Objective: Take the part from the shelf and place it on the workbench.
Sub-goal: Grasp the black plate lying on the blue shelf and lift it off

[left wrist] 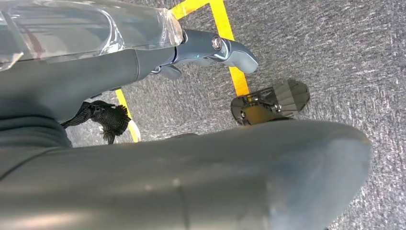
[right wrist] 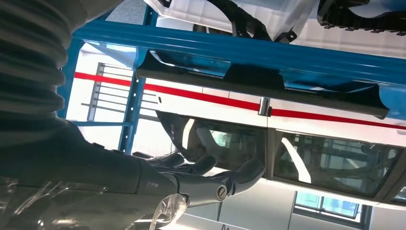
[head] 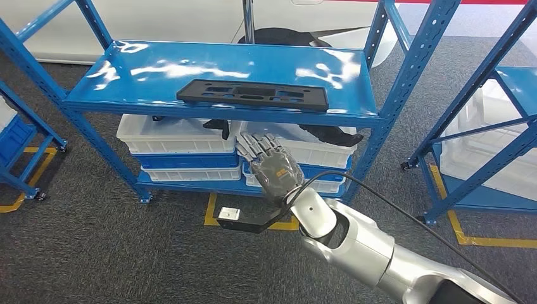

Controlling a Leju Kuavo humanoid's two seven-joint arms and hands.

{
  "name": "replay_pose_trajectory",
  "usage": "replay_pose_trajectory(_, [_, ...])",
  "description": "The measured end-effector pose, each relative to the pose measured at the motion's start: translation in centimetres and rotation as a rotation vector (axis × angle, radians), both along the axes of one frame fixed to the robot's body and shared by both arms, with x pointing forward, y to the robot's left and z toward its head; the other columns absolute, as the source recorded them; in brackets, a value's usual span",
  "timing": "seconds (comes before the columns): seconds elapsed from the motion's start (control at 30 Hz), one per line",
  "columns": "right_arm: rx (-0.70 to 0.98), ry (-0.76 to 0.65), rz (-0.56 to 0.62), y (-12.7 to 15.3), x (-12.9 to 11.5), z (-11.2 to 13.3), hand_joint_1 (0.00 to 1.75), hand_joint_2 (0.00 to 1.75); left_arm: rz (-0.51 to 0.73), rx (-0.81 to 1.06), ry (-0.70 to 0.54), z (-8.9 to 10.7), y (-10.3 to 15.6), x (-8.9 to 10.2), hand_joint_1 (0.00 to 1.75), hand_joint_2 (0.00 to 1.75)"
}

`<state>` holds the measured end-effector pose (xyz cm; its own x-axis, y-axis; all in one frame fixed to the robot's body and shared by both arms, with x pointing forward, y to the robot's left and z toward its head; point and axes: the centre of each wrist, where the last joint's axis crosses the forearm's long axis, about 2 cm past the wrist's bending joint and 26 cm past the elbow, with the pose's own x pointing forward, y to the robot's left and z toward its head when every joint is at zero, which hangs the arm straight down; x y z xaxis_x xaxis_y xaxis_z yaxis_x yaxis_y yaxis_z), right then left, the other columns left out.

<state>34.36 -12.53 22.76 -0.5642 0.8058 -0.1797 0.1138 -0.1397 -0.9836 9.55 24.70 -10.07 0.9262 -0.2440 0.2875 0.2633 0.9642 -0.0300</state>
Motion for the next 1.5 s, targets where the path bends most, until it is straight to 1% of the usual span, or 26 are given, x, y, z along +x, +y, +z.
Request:
replay_pose_trajectory(0.83, [0.025,0.013,-0.001,-0.1,0.3,0.3,0.0,1.75,-0.047,0.043,-0.017,0.0,0.1,-0.1,0.0,0.0])
replay_pose_trajectory(1.03, [0.037,-0.005,0.008,0.2,0.6,1.1,0.0,1.75,-0.05,0.049,-0.029,0.1,0.1,0.4,0.0,0.0])
replay_pose_trajectory(1.17, [0.034,0.005,0.009,0.2,0.5,0.7,0.0,1.75,-0.05,0.05,-0.029,0.1,0.1,0.3,0.0,0.0])
replay_pose_trajectory(1.5, [0.033,0.006,0.013,0.4,0.6,0.7,0.0,1.75,-0.056,0.067,-0.037,0.1,0.5,0.6,0.0,0.0])
